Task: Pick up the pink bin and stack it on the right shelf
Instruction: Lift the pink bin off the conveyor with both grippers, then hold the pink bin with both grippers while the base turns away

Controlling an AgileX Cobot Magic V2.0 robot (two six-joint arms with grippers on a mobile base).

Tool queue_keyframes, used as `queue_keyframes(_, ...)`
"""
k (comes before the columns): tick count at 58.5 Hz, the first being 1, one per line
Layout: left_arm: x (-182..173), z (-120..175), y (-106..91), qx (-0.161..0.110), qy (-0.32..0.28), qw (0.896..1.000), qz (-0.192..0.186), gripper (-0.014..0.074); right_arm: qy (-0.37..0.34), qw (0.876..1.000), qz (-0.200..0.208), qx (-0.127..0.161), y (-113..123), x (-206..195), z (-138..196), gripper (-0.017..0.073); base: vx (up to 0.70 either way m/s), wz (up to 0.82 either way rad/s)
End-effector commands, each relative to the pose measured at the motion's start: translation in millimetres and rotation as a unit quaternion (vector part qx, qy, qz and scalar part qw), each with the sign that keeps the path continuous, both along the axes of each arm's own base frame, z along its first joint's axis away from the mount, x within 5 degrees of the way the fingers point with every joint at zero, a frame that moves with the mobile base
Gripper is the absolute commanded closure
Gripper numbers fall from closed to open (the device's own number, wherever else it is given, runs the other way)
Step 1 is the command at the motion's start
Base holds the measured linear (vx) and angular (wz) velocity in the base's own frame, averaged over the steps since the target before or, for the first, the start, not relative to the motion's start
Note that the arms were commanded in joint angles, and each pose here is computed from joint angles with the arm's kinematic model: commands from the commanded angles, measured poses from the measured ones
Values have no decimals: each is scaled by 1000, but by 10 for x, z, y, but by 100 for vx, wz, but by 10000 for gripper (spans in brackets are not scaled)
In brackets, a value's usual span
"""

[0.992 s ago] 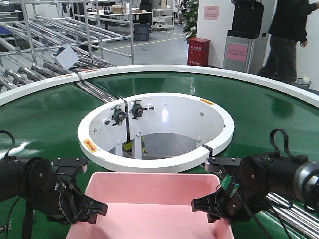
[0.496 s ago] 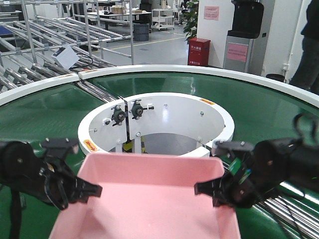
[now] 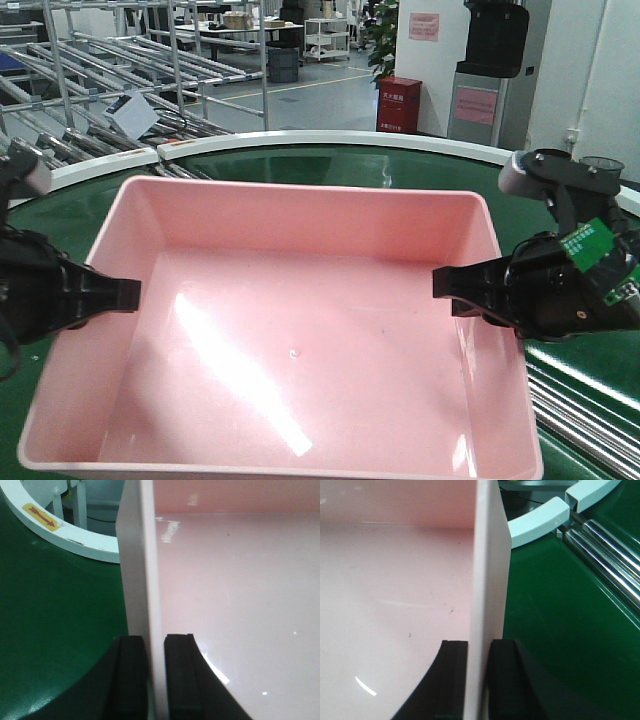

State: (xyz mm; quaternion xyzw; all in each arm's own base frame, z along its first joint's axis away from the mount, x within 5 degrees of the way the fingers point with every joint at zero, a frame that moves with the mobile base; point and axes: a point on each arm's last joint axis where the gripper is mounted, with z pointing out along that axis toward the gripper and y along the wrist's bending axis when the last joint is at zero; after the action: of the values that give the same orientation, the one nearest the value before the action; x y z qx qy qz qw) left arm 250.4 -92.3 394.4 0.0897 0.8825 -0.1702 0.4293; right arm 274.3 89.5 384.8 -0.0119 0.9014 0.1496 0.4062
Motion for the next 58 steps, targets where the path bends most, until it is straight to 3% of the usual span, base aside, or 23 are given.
queue_keyframes(1, -119, 273, 53, -19, -65, 998, 7, 596, -81, 997, -2, 1, -67, -56, 285, 568, 0, 0)
queue_keyframes(58, -172, 254, 60, -12, -44, 999, 1, 595, -83, 997, -2, 1, -67, -54, 285, 568, 0, 0)
